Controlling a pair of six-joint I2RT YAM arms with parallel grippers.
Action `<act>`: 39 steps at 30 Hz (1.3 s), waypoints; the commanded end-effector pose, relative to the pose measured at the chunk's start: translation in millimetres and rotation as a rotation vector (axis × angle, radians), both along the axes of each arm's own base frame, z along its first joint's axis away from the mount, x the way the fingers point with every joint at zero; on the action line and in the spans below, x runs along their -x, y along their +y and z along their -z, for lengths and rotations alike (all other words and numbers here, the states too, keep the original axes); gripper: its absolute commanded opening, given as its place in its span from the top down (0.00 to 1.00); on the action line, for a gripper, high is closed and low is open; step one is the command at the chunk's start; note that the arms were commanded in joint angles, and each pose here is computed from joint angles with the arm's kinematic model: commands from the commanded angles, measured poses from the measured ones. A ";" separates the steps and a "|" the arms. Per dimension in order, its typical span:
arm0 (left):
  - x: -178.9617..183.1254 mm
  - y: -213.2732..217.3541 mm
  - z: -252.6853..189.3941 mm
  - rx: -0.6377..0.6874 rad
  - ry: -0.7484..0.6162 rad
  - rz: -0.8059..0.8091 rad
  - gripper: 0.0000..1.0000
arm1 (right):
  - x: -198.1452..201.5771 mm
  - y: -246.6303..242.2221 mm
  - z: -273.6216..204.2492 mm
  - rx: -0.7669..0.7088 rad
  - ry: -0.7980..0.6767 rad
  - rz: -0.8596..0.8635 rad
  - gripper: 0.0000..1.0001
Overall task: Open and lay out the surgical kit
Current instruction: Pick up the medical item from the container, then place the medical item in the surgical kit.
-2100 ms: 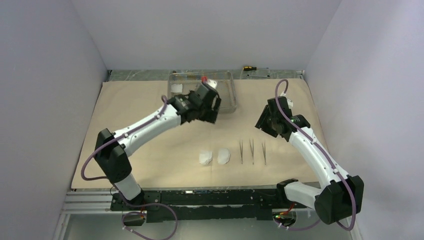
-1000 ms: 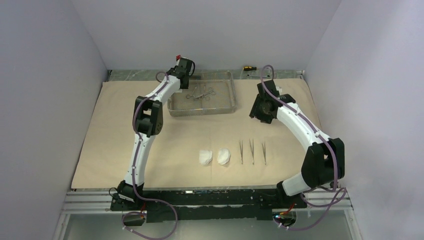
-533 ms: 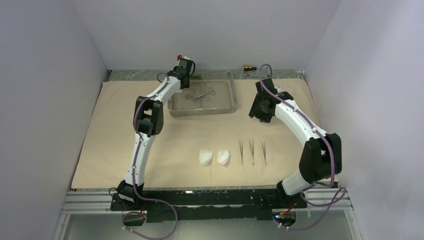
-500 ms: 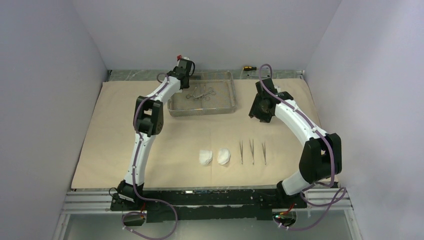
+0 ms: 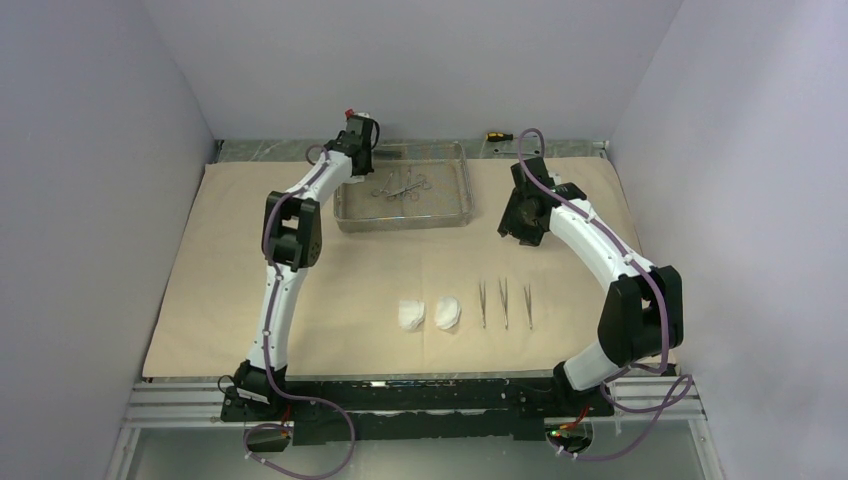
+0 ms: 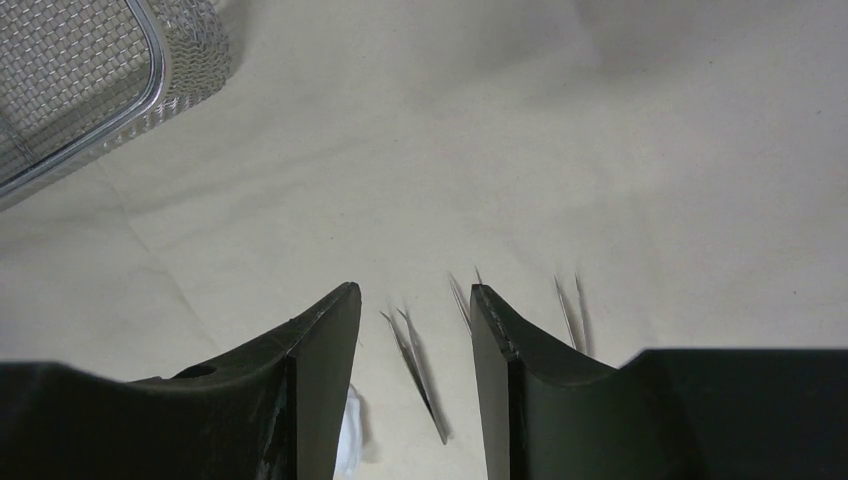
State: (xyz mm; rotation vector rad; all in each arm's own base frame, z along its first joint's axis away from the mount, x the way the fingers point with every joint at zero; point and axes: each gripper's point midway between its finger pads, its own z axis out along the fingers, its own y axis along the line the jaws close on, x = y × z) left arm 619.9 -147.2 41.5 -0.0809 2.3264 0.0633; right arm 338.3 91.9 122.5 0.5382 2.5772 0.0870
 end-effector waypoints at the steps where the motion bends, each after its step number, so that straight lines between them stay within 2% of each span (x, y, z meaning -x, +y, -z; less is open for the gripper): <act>1: -6.8 -12.3 -68.8 0.062 -0.102 0.085 1.00 | -11.3 1.5 -17.8 -0.019 -0.046 0.021 0.51; 10: 20.5 -36.0 -165.8 0.158 -0.199 0.266 1.00 | -12.6 4.7 -20.7 -0.041 -0.060 0.022 0.52; 17: 84.3 -44.7 -193.7 0.226 -0.110 0.349 1.00 | -10.1 8.5 -24.6 -0.069 -0.080 0.011 0.53; 22: 157.1 -46.9 -193.1 0.215 0.002 0.356 1.00 | -2.3 10.0 -23.9 -0.089 -0.089 -0.001 0.53; 31: 295.6 -63.7 -146.3 0.175 0.162 0.301 1.00 | 20.5 8.1 -17.6 -0.110 -0.086 -0.015 0.53; 39: 367.3 -56.8 -92.4 0.075 0.256 0.155 1.00 | 38.9 5.4 -12.4 -0.131 -0.084 -0.003 0.53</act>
